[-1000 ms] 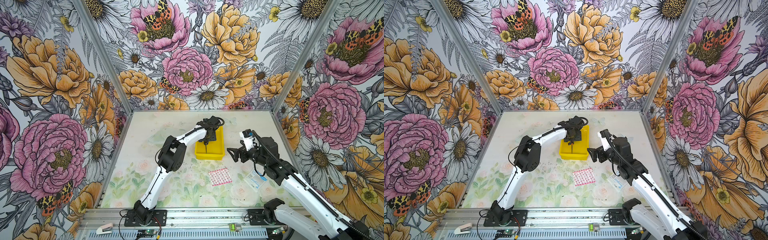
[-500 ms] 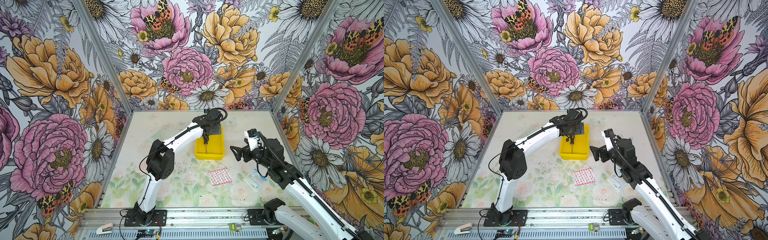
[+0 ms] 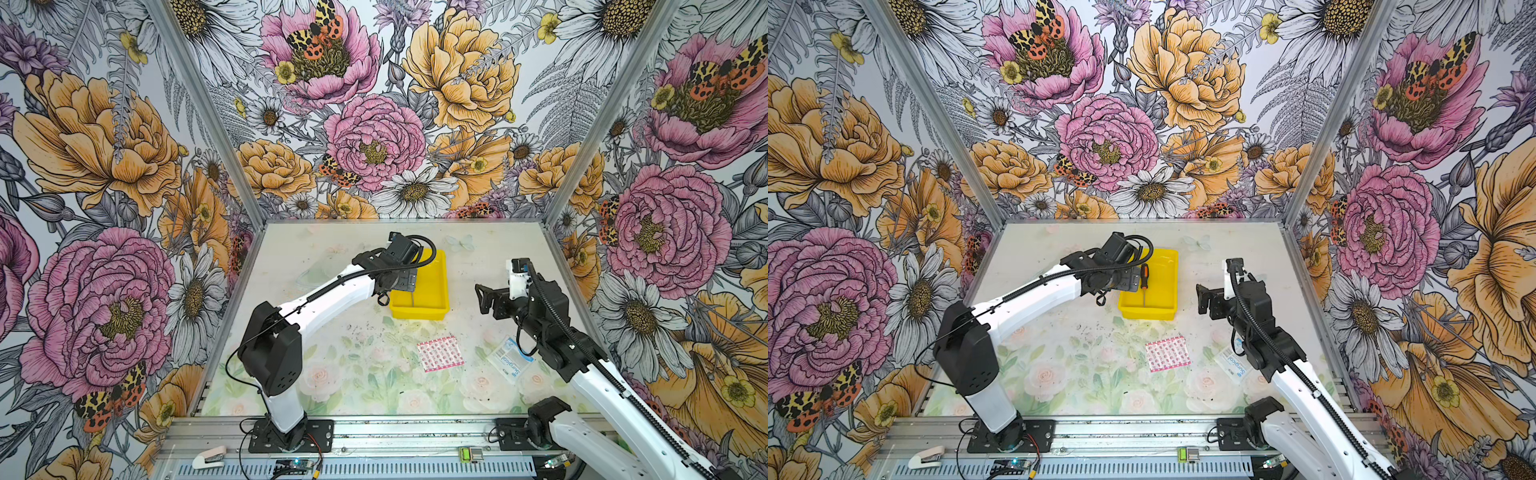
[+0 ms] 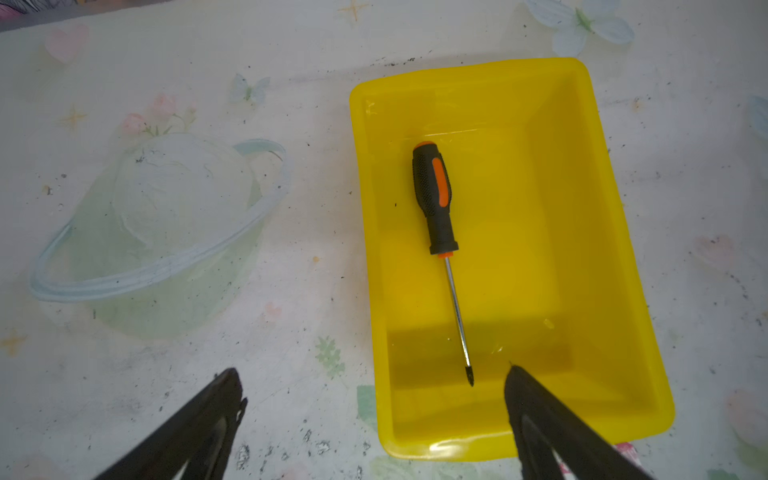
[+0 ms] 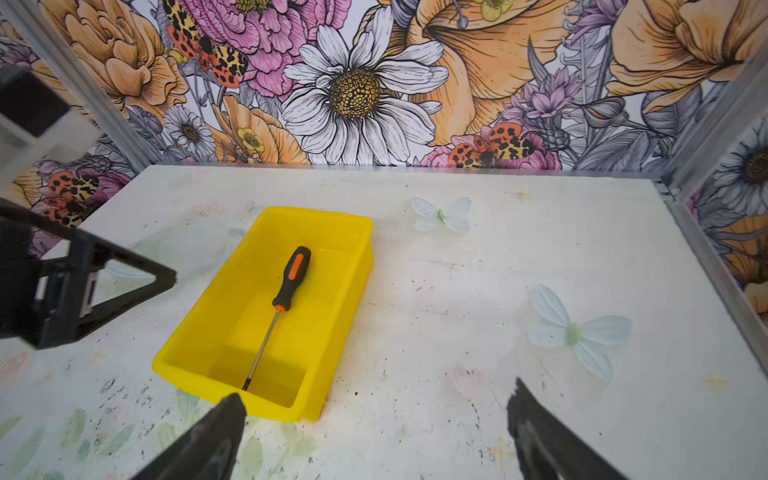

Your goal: Put the screwdriver in the bin

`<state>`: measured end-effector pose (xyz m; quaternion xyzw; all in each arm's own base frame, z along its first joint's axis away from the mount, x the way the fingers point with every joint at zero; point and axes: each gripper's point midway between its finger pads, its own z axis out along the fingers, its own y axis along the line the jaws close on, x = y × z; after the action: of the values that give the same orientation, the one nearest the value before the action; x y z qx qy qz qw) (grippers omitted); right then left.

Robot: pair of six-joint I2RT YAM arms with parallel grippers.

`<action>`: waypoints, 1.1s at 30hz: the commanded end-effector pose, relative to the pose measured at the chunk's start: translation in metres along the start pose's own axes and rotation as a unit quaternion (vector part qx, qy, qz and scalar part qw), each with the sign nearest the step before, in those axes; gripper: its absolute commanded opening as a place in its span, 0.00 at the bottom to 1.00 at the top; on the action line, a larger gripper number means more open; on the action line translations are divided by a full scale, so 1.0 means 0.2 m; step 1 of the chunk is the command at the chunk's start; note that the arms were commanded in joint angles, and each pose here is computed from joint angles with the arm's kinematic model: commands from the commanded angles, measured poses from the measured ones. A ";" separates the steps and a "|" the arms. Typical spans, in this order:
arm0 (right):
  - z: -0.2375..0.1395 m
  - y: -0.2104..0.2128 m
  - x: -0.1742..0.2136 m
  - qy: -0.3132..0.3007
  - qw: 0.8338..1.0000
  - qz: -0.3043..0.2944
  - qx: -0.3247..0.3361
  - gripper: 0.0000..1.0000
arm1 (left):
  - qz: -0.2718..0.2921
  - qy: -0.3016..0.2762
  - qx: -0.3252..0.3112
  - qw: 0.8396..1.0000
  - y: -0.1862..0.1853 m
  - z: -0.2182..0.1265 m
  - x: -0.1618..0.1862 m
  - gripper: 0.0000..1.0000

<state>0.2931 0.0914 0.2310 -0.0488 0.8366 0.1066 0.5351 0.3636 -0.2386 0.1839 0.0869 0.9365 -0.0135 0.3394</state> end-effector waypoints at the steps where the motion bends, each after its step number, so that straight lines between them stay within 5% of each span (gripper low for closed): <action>1: -0.01 -0.12 0.02 -0.010 0.998 0.023 0.065 1.00 | 0.018 -0.063 0.010 0.998 0.09 -0.10 -0.08 0.99; 8: -0.07 -0.26 0.07 -0.031 0.990 0.033 0.133 0.99 | 0.032 -0.143 0.003 0.989 0.30 -0.24 0.04 0.99; 17: -0.10 -0.41 0.18 -0.048 0.979 0.008 0.200 1.00 | -0.087 -0.178 -0.004 0.980 0.70 -0.30 0.24 0.99; 28: 0.00 -0.57 0.31 -0.054 0.974 0.023 0.218 0.99 | -0.090 -0.330 -0.081 0.936 1.01 -0.38 0.40 0.99; 33: 0.08 -0.66 0.35 -0.054 0.970 0.037 0.235 0.99 | -0.101 -0.299 -0.114 0.942 1.11 -0.30 0.48 0.99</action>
<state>0.2918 -0.0310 0.1347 0.1141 0.8303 -0.0811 0.5394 0.2852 -0.0070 0.1612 -0.0529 0.8127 0.0221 0.5799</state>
